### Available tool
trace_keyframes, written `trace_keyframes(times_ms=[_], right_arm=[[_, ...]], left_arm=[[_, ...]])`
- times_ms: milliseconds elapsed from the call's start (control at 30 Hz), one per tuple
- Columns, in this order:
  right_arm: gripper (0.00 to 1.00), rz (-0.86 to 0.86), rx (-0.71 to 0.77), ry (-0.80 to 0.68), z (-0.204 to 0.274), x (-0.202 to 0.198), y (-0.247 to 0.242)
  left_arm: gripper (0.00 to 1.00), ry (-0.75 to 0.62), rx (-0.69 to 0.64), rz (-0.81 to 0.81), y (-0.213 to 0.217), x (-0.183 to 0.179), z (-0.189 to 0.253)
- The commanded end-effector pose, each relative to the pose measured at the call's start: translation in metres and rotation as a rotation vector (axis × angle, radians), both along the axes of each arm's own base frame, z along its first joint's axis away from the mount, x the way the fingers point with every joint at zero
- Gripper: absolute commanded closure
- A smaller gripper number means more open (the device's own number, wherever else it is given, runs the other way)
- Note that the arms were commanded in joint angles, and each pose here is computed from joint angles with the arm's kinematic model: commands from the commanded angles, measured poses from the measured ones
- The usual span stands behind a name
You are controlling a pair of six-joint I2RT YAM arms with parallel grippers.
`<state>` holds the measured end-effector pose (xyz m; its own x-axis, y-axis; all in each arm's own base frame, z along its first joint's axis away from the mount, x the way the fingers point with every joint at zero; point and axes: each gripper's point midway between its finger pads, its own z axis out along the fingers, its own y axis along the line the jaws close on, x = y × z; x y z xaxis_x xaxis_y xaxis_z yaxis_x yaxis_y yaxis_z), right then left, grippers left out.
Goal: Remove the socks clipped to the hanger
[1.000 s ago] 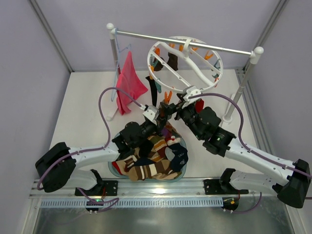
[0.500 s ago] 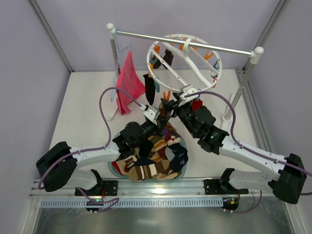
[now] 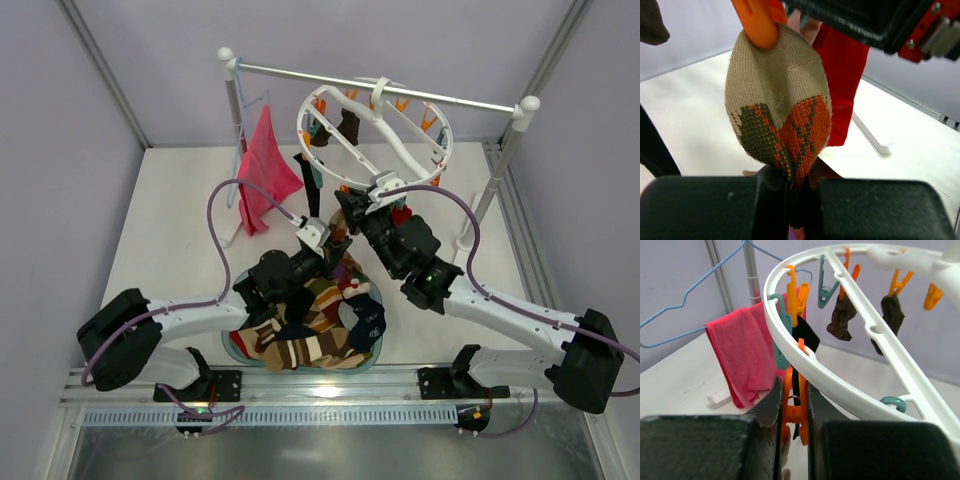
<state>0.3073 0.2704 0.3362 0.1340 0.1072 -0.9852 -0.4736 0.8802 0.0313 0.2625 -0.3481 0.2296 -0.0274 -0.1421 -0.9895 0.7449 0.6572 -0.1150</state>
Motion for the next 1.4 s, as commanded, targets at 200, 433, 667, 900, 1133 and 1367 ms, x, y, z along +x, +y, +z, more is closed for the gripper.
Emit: trace_keyframes(times_ms=[200,433,667,900,1133,1367], right_arm=[[0.96,-0.029,0.095,-0.085,0.029,-0.002,-0.012],[0.66,-0.048,0.124,-0.095,0.03,-0.007,-0.023],[0.19,-0.051,0.123,-0.097,0.025,-0.012,-0.03],[0.06,-0.016,0.125,-0.092,0.013,-0.025,-0.037],[0.0,0.028,0.129,-0.091,0.002,-0.043,-0.047],[0.01,0.045,0.153,-0.092,-0.002,-0.056,-0.059]], left_arm=[[1.0,-0.022,-0.018,0.003,0.001,0.001,0.007],[1.0,-0.01,-0.012,0.019,0.013,-0.006,0.01],[1.0,-0.045,-0.015,0.065,0.035,-0.029,0.04],[1.0,-0.067,-0.02,0.09,0.052,-0.058,0.074],[1.0,-0.08,-0.018,0.097,0.06,-0.084,0.097],[1.0,-0.068,0.014,0.15,0.066,-0.09,0.082]])
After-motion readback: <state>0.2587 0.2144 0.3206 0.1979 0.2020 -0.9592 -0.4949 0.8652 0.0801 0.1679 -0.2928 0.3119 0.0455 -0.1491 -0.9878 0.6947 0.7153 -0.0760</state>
